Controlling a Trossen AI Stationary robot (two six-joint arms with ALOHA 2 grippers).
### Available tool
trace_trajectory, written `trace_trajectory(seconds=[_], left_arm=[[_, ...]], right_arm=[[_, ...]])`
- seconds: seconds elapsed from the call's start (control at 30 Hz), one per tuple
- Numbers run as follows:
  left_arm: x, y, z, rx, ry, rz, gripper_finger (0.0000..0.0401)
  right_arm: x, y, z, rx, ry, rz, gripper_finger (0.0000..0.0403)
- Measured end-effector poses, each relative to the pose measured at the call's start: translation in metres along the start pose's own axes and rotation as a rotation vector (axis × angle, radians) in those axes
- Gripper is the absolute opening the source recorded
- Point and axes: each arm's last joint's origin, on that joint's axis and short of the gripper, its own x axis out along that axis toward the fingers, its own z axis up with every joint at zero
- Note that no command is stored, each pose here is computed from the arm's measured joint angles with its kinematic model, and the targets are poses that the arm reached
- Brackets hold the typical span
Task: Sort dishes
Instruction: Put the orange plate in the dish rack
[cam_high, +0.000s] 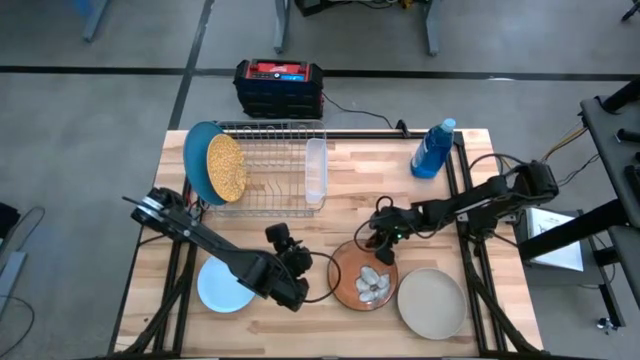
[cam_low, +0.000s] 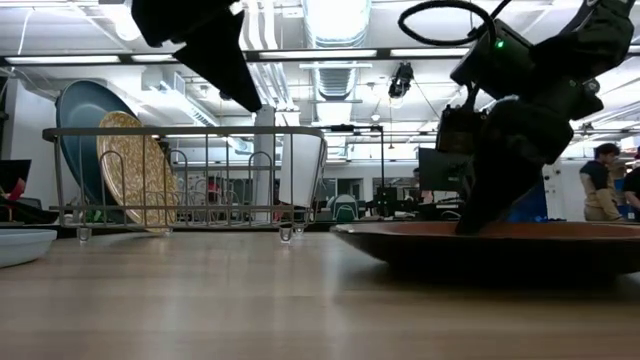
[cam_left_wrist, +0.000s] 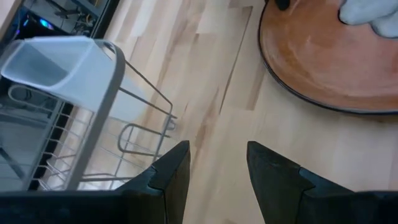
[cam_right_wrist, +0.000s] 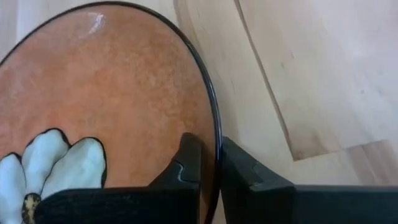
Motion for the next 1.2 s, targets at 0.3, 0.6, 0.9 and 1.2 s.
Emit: trace_trajectory(seconds=[0.3, 0.6, 0.9, 1.2], left_arm=[[0.002, -0.004, 0.001, -0.114, -0.011, -0.013, 0.0149], [0.002, -0.003, 0.013, -0.329, -0.09, -0.045, 0.0149], [-0.002, 0.003, 0.022, -0.388, -0.123, -0.072, 0.0149], [-0.042, 0.029, 0.049, -0.019, -0.28, -0.395, 0.0149]], right_arm=[[-0.02, 0.006, 0.011, -0.082, -0.115, -0.001, 0.0007], [-0.056, 0.017, 0.033, -0.235, -0.332, -0.125, 0.0], [-0.081, 0.049, 0.037, -0.504, -0.478, -0.358, 0.0], [-0.09, 0.078, 0.026, -0.673, -0.562, -0.464, 0.0001]])
